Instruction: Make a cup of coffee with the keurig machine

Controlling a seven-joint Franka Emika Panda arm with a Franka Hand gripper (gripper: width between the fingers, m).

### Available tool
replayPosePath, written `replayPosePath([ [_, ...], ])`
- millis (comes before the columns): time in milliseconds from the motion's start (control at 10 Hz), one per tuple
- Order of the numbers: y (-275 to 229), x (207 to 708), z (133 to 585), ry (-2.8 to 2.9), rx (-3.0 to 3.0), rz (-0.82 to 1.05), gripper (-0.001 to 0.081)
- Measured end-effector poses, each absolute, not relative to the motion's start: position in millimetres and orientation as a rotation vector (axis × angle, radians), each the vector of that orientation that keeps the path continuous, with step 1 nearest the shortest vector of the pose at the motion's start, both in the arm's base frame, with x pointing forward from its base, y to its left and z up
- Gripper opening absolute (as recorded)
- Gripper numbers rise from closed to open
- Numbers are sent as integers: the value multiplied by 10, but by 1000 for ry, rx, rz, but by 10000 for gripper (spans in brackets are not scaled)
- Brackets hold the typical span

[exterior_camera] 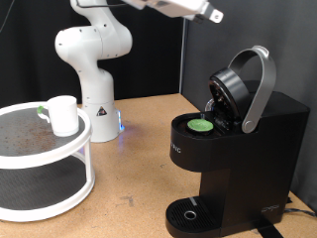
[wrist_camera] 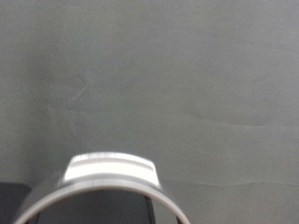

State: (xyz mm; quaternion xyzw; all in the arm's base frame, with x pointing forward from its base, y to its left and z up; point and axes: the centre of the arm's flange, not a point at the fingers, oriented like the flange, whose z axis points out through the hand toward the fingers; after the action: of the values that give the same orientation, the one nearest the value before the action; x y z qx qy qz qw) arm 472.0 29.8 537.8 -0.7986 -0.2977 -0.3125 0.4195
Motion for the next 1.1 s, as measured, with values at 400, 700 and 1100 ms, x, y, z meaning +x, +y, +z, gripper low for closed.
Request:
replayPosePath([
  [400, 798, 4824, 5438, -709, -2100, -760, 807],
  [700, 758, 4812, 5412, -714, -2053, -768, 807],
  [1100, 1110, 4904, 5506, -679, -2066, -710, 807],
])
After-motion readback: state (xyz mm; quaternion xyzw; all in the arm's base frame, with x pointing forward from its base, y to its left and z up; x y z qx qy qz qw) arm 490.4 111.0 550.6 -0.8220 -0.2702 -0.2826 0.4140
